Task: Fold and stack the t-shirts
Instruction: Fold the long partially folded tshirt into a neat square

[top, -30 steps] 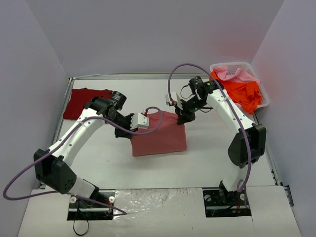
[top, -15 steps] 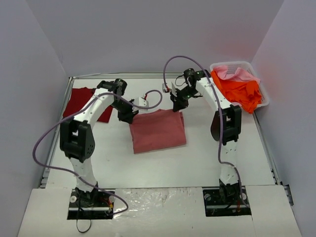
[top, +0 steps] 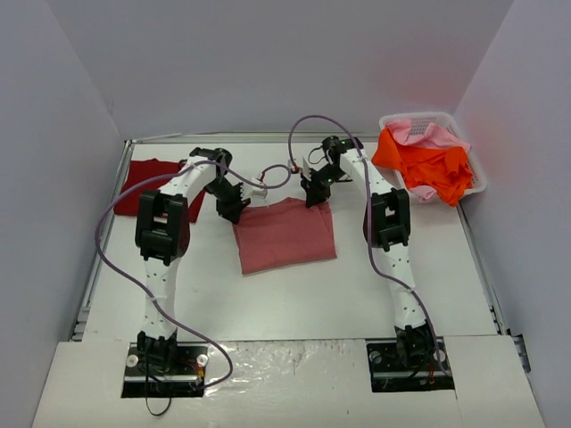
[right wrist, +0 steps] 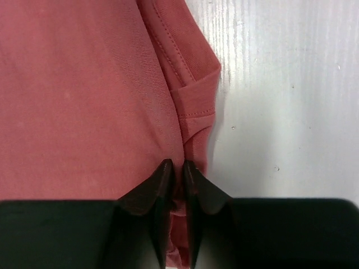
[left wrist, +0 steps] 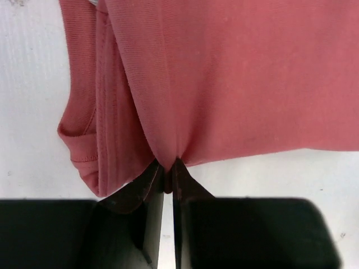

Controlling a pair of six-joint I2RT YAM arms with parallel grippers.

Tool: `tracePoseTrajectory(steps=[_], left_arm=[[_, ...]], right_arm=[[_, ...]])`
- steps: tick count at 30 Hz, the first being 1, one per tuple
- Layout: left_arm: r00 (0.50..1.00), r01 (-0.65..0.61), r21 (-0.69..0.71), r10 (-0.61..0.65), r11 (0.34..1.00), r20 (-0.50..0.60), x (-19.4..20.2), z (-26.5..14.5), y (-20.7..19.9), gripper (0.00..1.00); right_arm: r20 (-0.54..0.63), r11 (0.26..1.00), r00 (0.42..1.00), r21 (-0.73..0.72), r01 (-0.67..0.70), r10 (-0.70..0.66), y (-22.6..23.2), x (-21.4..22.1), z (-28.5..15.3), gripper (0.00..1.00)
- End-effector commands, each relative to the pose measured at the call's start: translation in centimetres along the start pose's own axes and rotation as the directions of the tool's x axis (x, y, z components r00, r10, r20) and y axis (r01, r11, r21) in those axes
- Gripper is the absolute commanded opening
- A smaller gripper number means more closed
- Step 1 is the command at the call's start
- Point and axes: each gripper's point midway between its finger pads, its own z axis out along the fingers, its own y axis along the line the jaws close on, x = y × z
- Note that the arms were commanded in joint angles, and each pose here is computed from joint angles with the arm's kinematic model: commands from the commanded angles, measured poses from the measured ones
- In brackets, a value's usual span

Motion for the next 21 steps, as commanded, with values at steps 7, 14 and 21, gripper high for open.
tracePoseTrajectory(steps=[7,14,21], left_arm=[[0.998,-0.022,-0.180,0.033,0.983,0.054,-3.2,-4.2,3.3,0.33],[0.995,-0.009,-0.397,0.047,0.918,0.086,-7.1,-11.6,3.0,0.39],[0.956,0.229,-0.625,-0.050,0.746,0.290,-8.2,-17.9,0.3,0.37]], right_arm=[[-0.072,0.994,0.997,0.108,-0.007,0.015,-1.3,0.0,-2.3,0.44],[-0.020,0.964,1.000,0.264,0.020,-0.016,-0.6,-5.4,-8.4,0.62],[0.088,0.895,0.995,0.447,-0.003,-0.040,1.4,-11.1,-15.0,0.83]])
